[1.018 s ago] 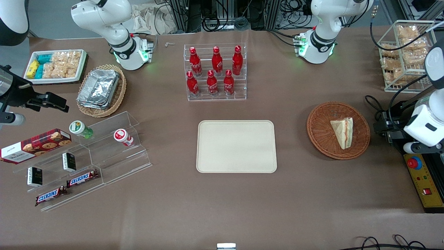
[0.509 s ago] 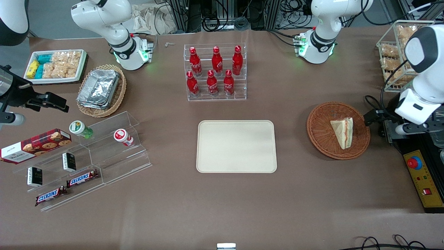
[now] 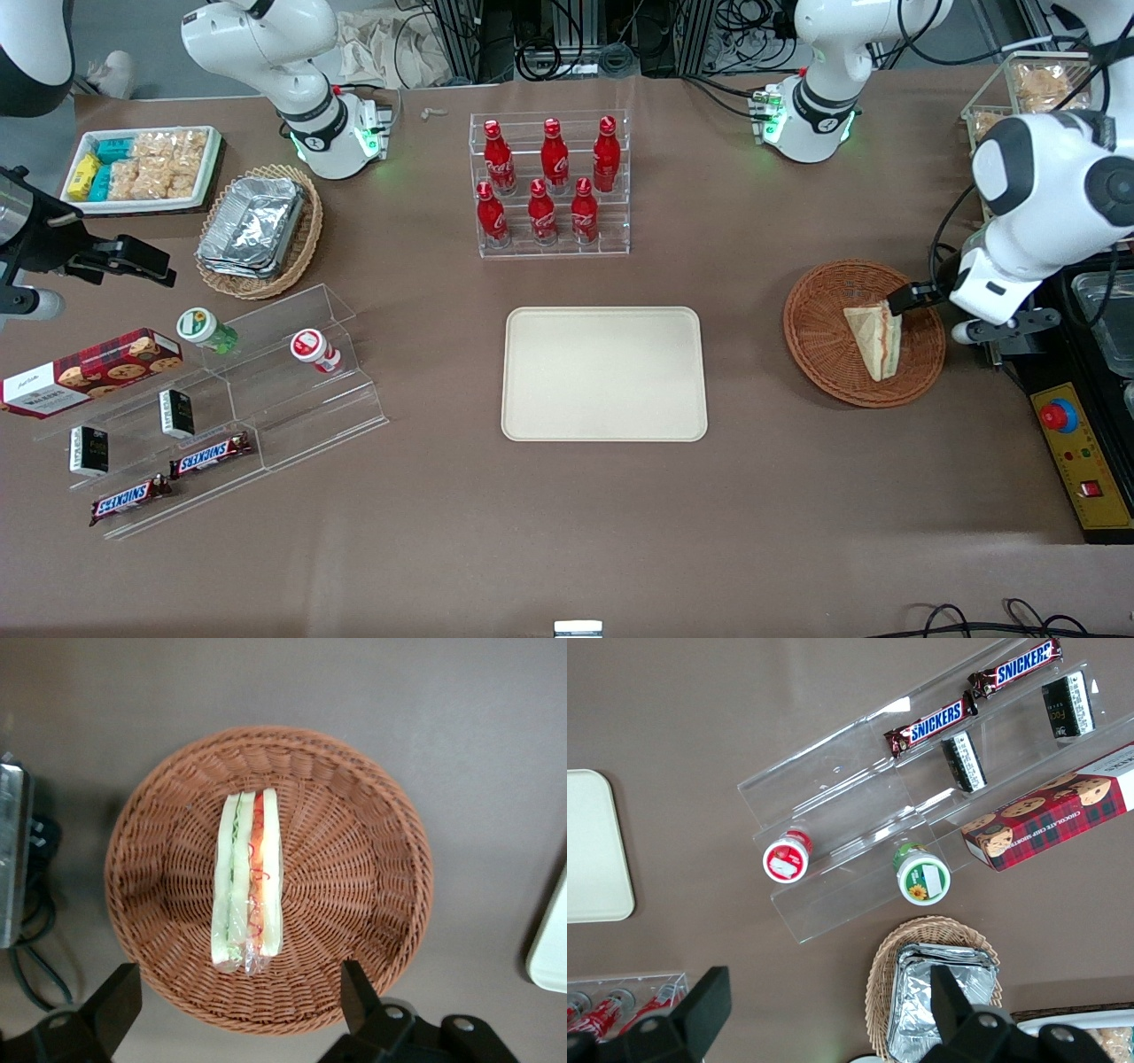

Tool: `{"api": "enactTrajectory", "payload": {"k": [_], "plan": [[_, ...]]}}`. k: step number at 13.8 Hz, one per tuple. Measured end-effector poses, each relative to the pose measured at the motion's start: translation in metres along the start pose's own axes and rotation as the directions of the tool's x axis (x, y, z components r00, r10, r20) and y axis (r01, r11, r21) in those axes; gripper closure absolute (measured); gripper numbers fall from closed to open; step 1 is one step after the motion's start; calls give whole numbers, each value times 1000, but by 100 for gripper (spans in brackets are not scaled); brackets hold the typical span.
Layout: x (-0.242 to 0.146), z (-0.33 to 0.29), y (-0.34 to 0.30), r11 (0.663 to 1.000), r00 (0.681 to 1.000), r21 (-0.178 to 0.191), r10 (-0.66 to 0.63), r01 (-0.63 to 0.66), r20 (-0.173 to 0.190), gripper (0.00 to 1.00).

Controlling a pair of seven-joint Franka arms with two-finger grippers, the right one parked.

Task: Place sandwich from basket to tray
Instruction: 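Lower the open left gripper around the wrapped sandwich in the basket, then close the left gripper on the sandwich and lift it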

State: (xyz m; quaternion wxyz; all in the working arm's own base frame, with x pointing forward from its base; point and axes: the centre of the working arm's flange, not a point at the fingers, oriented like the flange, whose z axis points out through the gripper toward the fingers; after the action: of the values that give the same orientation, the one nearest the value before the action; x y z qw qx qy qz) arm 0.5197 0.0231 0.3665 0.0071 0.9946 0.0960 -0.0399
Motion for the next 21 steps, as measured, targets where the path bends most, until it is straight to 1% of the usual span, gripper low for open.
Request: {"api": "enactTrajectory", "payload": {"k": [8, 14, 18, 19, 21], "plan": [[16, 82, -10, 991, 987, 13, -137, 137, 84, 0], [19, 107, -13, 976, 971, 23, -219, 218, 98, 0], [18, 121, -13, 973, 967, 28, -230, 228, 113, 1], [18, 122, -13, 973, 966, 29, -232, 230, 115, 4], [18, 123, -13, 972, 965, 30, -237, 235, 116, 30]]}}
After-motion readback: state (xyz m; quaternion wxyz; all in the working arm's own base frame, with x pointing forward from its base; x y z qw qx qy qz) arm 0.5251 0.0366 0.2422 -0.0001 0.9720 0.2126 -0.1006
